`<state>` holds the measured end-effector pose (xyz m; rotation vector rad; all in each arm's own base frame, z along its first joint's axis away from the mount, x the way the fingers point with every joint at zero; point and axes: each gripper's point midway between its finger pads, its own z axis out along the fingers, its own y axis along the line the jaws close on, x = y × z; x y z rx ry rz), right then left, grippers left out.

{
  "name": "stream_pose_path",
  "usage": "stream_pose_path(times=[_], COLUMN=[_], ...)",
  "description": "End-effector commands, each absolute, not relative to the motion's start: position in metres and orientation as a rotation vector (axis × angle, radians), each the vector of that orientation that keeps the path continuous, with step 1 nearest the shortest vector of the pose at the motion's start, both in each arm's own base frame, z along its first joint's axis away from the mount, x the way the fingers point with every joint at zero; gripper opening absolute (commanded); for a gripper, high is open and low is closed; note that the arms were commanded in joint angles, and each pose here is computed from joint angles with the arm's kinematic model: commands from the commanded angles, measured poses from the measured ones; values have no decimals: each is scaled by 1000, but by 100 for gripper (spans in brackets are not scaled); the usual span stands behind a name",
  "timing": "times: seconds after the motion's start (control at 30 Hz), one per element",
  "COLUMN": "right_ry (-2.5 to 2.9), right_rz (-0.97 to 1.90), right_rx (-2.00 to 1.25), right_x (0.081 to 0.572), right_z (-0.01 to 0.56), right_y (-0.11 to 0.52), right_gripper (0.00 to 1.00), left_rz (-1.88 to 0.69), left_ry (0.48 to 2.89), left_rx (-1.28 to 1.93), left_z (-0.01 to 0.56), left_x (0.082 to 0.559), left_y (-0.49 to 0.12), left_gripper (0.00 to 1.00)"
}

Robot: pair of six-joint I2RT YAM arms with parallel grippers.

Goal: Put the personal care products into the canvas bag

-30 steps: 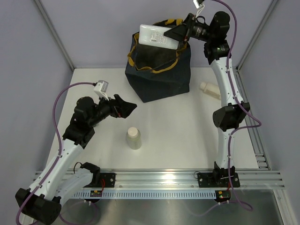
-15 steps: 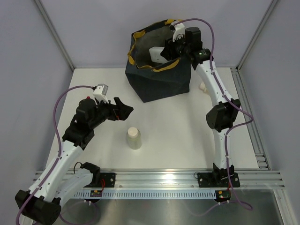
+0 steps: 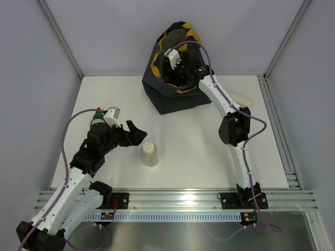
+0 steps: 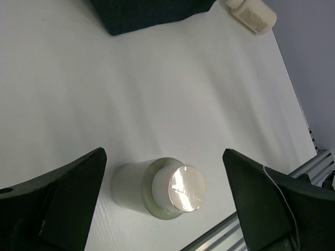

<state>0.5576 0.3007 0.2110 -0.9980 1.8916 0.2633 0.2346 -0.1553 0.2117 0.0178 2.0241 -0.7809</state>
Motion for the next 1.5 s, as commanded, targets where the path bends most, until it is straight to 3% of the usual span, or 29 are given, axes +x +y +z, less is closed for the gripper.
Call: stream_pose_path(times=[0.0,0.07,0.2,0.43,0.53,0.73,1.0,1.3,1.37,1.4,1.47], right_ry=[1782,1769,1692,1462,1401,1487,1585,1562,1547,1554,1579], right_rz=[173,195,349,592,729,883,946,981,982,982,963], right_rx=[-949,-930,-875,-868,-912,-970,-974,-1097,-1152,-1159,-1164], right_x=[578,572,544,460,415,356,320,288,281,278,277], right_z=[250,268,332,464,491,438,373,315,299,294,277], right_y=[287,286,292,278,264,240,214,212,211,210,207], right_gripper=[69,84,99,99,99,100,99,100,99,99,99], left_rz=[-803,-826,-805,-677,-567,-410,-166,-218,-251,-253,-269], left_ry=[2026,2045,2067,1987,2037,2096,2084,1933,1916,1928,1929], left_rx=[-39,-19,21,134,110,110,43,11,25,51,51], left_z=[203,195,186,190,174,143,108,119,121,117,119], left_x=[229,221,213,207,207,201,213,235,238,238,240], left_y=[-159,-168,-178,-181,-177,-198,-186,-204,-213,-217,-220], left_gripper=[99,99,99,99,99,99,98,74,62,48,31])
